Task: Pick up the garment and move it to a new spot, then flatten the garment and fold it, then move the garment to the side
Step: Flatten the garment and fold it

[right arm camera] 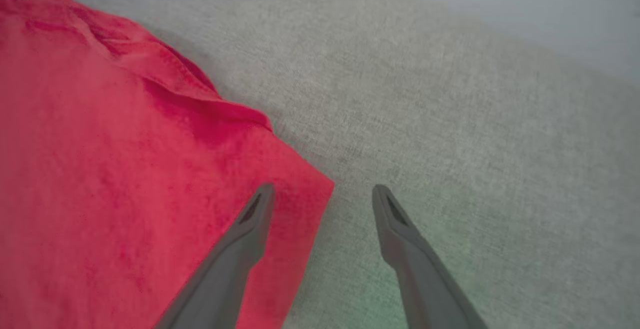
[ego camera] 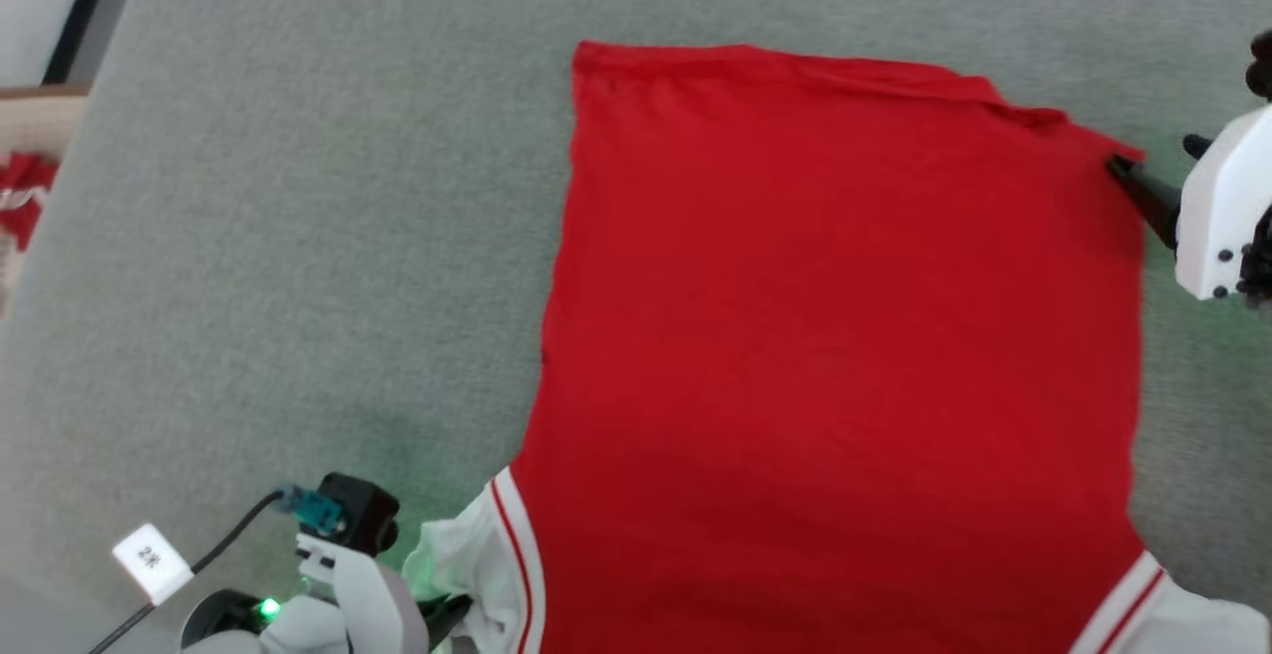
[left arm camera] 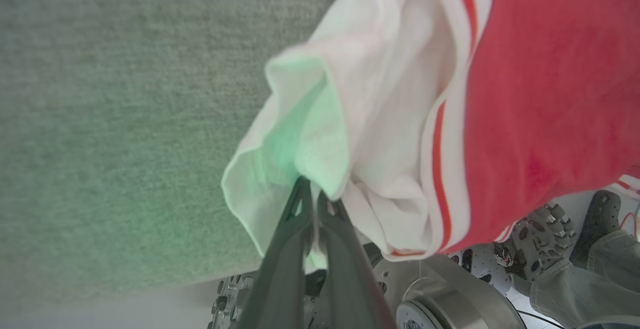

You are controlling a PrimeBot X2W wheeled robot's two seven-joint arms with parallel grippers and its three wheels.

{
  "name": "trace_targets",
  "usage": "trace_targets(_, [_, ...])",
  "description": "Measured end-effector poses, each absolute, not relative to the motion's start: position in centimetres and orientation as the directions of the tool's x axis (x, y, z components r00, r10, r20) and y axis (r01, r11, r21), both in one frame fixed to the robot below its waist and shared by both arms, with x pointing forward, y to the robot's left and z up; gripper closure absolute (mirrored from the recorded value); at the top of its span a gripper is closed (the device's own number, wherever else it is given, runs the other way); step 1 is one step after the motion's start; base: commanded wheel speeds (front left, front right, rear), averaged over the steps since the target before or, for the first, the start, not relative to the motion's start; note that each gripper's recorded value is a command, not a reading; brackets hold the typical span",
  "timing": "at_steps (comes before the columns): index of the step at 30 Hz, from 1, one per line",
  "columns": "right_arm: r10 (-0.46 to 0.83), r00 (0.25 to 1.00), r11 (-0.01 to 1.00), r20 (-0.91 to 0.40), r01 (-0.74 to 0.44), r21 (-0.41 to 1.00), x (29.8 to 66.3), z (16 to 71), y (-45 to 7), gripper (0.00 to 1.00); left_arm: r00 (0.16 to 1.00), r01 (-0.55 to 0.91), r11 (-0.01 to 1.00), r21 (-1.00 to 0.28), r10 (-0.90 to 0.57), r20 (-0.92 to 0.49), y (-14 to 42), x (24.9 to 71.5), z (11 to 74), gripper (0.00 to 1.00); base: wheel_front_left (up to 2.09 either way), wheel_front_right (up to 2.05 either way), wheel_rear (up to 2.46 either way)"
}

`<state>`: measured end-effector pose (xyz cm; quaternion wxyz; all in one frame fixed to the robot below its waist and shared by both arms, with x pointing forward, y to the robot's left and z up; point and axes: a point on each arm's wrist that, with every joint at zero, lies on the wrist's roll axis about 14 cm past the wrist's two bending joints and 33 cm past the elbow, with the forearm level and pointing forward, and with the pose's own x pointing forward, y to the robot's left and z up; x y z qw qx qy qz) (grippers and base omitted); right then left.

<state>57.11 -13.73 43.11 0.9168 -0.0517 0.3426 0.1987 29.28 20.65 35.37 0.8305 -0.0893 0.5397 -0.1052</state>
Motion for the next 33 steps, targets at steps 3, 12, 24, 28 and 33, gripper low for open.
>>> trace_targets(3, [0.327,0.613,0.913,-0.72,-0.401,0.074,57.4,41.1,-13.0,0.0,0.398,0.066,0.962,-0.265,-0.269,-0.877,20.9,29.3,35.2,1.0,0.0,0.0,0.0])
trace_targets(12, [0.285,0.473,0.907,-0.834,-0.413,0.075,58.3,38.0,-11.7,1.0,0.4,0.029,0.961,-0.274,-0.263,-0.878,21.3,29.0,34.7,1.0,0.0,0.0,0.0])
trace_targets(24, [0.253,0.516,0.911,-0.818,-0.411,0.022,58.7,39.4,-13.3,1.0,0.428,0.048,0.961,-0.273,-0.266,-0.864,21.3,29.7,34.8,1.0,0.0,0.0,0.0])
trace_targets(28, [0.228,0.545,0.911,-0.807,-0.411,-0.02,57.5,40.8,-15.5,1.0,0.451,0.082,0.964,-0.253,-0.263,-0.853,21.4,30.3,35.2,1.0,0.0,0.0,0.0])
trace_targets(33, [0.229,0.572,0.911,-0.788,-0.411,-0.033,55.7,42.5,-17.5,1.0,0.508,0.129,0.965,-0.228,-0.261,-0.821,21.4,32.3,36.4,1.0,0.0,0.0,0.0])
